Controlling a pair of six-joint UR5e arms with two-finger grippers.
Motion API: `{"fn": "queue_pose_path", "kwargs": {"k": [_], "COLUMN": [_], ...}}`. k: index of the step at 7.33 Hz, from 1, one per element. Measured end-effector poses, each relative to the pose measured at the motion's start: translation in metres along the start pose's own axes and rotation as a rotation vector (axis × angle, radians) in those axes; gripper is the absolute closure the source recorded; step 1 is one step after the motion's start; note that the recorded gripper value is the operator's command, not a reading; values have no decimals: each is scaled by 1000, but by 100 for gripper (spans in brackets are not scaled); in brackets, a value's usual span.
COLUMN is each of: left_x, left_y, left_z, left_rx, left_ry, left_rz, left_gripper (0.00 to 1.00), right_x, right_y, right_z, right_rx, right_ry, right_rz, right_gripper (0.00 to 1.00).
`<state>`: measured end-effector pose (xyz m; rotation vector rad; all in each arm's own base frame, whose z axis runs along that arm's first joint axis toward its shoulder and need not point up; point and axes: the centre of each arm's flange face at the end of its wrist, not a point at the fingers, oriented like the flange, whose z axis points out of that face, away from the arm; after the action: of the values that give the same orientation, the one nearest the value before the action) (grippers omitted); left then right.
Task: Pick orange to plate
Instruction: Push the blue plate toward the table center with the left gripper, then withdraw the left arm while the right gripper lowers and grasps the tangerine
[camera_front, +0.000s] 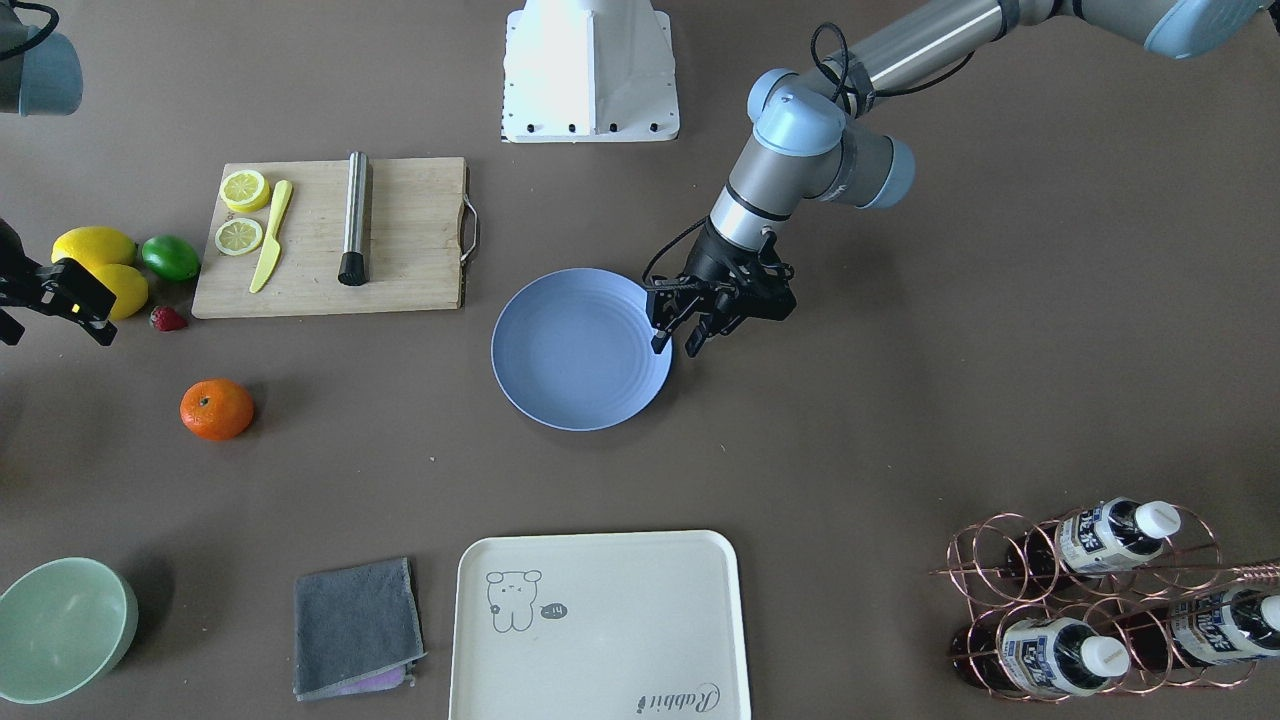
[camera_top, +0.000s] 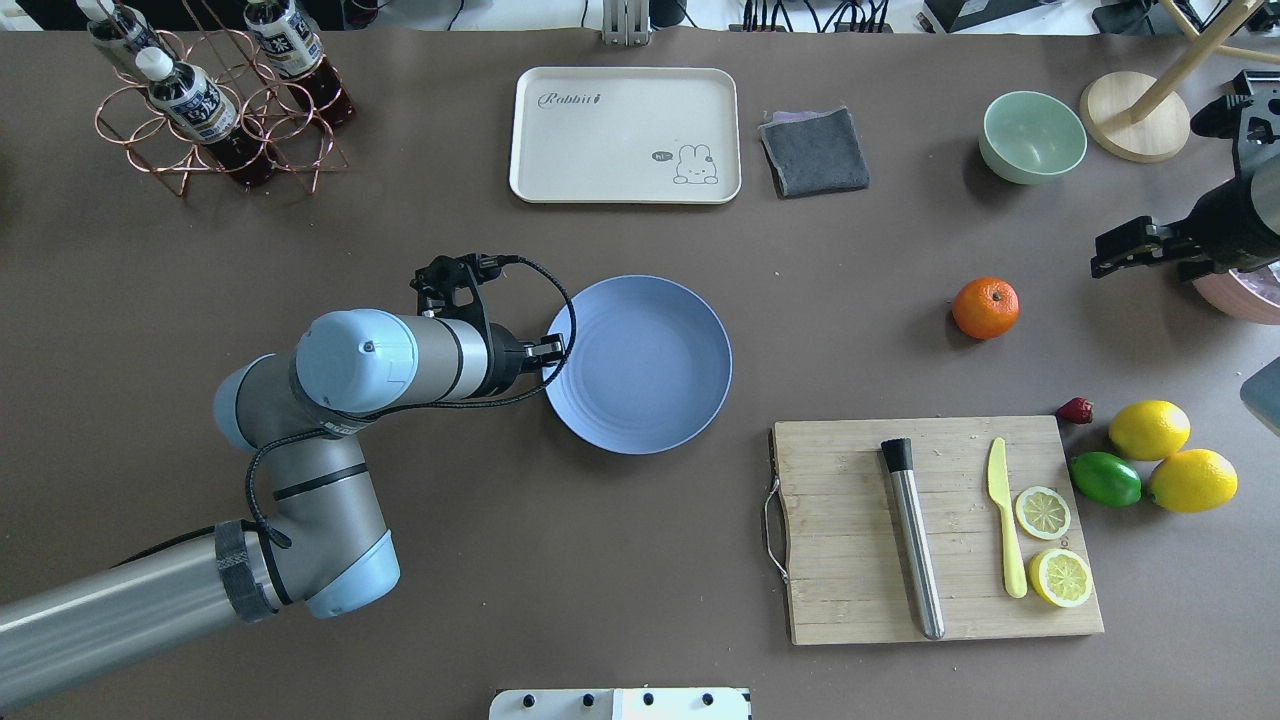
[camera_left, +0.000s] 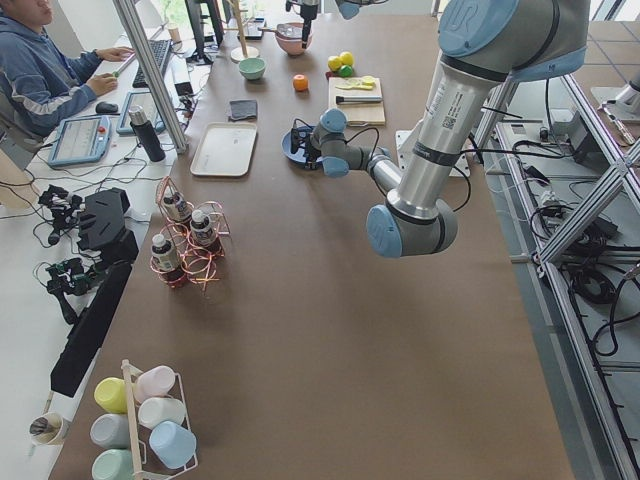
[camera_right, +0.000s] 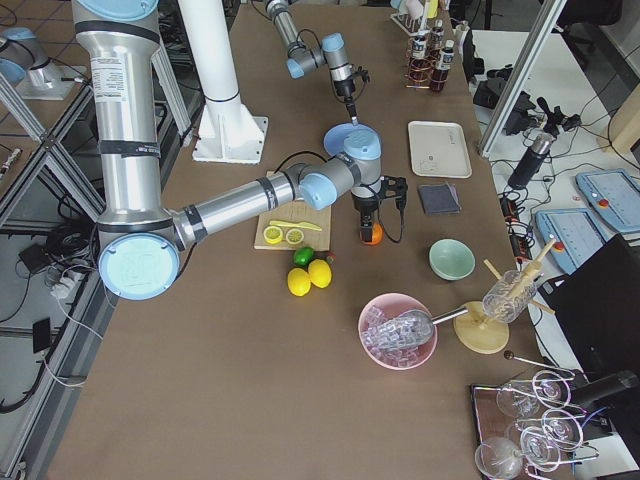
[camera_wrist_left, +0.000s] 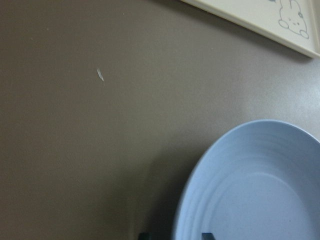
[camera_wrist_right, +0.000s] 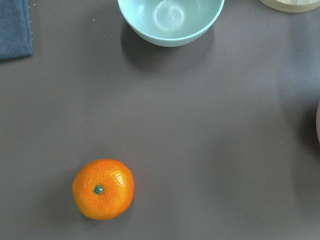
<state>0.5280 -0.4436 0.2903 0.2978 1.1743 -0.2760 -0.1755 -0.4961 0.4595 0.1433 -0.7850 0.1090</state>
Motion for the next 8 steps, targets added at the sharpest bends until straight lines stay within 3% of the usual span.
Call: {"fn": "queue_pose_path", "kwargs": {"k": [2,4,6,8], "left_x": [-40,-111,-243,-382], "left_y": [-56,-131,-206,-235], "left_z": [-74,-162,-243,-299], "left_rx": [-24,-100,-209,-280], "left_ry": [-94,-209,-272,-330], "left_rz": [88,220,379,420], "left_gripper": [2,2,2,2], "right_x": [-21,-36,-57,-77], "right_y": [-12,-16,-23,-32], "right_z": [14,24,33,44], "right_rx": [-12,-24,-31,-35], "right_ry": [-7,-11,-19,-20], "right_rz": [-21,-37,-60,-80], "right_gripper": [0,0,0,0]}}
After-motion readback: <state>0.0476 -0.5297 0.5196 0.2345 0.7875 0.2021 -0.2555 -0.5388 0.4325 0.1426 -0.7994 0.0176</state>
